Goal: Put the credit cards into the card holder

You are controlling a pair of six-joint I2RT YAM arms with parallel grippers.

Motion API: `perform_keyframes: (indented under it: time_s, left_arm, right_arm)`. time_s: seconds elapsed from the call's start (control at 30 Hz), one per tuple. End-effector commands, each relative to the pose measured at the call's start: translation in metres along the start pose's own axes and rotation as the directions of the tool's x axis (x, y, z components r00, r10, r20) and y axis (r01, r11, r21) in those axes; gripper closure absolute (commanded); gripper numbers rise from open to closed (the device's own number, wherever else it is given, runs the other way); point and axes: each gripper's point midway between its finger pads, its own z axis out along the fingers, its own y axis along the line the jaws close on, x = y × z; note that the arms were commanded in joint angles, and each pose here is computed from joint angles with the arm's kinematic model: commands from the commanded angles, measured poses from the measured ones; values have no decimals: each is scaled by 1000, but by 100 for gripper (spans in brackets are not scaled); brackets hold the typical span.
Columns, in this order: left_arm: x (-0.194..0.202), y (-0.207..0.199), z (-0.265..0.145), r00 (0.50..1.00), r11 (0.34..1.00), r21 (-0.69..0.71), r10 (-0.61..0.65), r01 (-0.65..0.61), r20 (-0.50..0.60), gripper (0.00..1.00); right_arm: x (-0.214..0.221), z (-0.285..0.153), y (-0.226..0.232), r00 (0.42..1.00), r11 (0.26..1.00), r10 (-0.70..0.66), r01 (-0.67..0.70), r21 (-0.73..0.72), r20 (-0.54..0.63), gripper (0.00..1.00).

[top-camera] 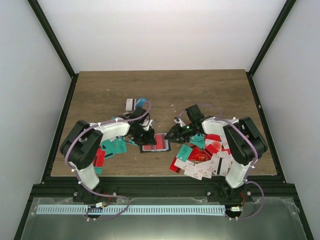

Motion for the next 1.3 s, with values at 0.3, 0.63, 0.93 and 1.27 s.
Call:
perform_keyframes:
  time_s: [0.3, 0.63, 0.93, 1.27]
  left_arm:
    - [0, 11, 18, 998, 999, -27, 40, -41, -46, 96]
    - [3, 19, 23, 997, 998, -51, 42, -45, -66, 96]
    - [3, 19, 23, 997, 998, -51, 42, -46, -64, 96]
    - [2, 18, 19, 998, 998, -54, 41, -44, -51, 96]
  right_arm:
    - [7, 18, -11, 998, 1000, 30, -30, -9, -62, 65]
    - [6, 24, -6, 997, 1000, 9, -9, -7, -76, 65]
    - [7, 29, 4, 995, 1000, -21, 19, -19, -94, 65]
    - [1, 26, 8, 995, 995, -60, 66, 75, -74, 66]
